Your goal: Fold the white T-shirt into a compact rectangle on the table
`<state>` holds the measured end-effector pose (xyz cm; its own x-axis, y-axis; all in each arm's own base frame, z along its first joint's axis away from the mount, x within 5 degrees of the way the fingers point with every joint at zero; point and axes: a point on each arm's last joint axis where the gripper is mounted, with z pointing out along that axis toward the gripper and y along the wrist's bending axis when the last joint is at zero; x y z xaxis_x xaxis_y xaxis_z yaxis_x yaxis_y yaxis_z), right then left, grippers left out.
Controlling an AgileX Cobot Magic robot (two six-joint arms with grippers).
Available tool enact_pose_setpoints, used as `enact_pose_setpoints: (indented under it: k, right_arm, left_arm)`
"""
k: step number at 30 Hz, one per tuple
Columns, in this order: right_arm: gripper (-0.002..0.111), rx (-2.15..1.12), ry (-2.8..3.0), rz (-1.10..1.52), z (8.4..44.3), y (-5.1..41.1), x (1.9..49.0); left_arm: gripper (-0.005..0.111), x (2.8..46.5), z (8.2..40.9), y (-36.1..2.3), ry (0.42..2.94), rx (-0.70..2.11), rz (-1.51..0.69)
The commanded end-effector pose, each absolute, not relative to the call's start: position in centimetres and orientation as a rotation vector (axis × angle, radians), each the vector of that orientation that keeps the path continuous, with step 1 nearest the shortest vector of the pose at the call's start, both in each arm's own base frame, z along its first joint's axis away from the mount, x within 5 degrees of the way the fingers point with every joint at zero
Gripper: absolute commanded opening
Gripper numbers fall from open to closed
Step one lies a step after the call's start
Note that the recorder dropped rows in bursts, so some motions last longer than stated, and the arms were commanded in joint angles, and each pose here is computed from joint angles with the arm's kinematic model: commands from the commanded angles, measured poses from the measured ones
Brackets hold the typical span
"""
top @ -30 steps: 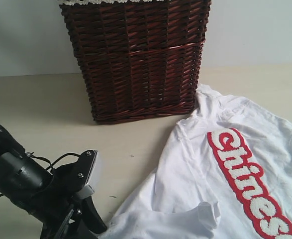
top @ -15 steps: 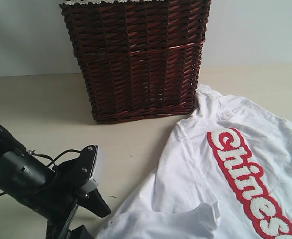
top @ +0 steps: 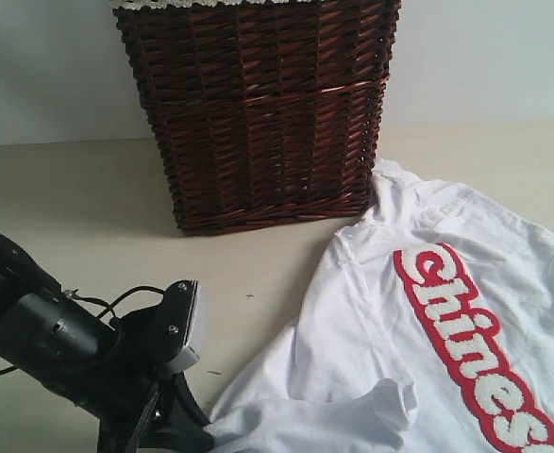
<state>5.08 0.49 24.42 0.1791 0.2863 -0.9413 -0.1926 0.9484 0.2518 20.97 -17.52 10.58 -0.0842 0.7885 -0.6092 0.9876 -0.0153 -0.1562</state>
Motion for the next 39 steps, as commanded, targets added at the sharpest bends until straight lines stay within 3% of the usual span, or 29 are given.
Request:
enact_pose_setpoints:
  k: [1, 6, 11, 16, 20, 22, 25, 28, 32, 35, 39]
  right_arm:
    - [0.005, 0.08, 1.345, 0.32, 24.2, 0.4, 5.1]
    - [0.005, 0.08, 1.345, 0.32, 24.2, 0.4, 5.1]
    - [0.005, 0.08, 1.345, 0.32, 24.2, 0.4, 5.1]
    - [0.005, 0.08, 1.345, 0.32, 24.2, 0.4, 5.1]
    - [0.005, 0.08, 1.345, 0.32, 24.2, 0.4, 5.1]
    - [0.005, 0.08, 1.345, 0.32, 24.2, 0.4, 5.1]
    - [0.005, 0.08, 1.345, 0.32, 24.2, 0.4, 5.1]
    - [0.005, 0.08, 1.345, 0.32, 24.2, 0.4, 5.1]
    - [0.005, 0.08, 1.345, 0.32, 24.2, 0.4, 5.1]
    - [0.005, 0.08, 1.345, 0.32, 24.2, 0.4, 5.1]
    - [0.005, 0.088, 1.333, 0.315, 24.3, 0.3, 5.1]
  left_arm:
    - [0.0, 22.1, 12.1, -17.1, 2.072, 1.644, -0.662]
    - [0.0, 23.8, 14.2, -14.8, 2.239, 1.329, -0.586]
    - [0.0, 24.6, 14.2, -11.6, 2.511, 1.007, -0.554]
    - [0.0, 25.8, 14.5, -8.5, 2.702, 0.325, -0.63]
    - [0.0, 25.2, 14.8, -6.5, 2.681, -0.526, -0.819]
    - [0.0, 24.7, 14.7, -6.2, 2.667, -0.681, -0.844]
    - [0.0, 23.9, 14.6, -5.7, 2.638, -0.764, -0.788]
    - [0.0, 24.4, 14.9, -3.7, 2.49, -0.791, -0.535]
    - [0.0, 26.2, 16.0, 0.0, 2.252, -0.465, 0.055]
    - [0.0, 26.3, 16.1, -0.2, 2.272, -0.245, 0.137]
    - [0.0, 26.2, 16.1, -0.2, 2.282, -0.246, 0.127]
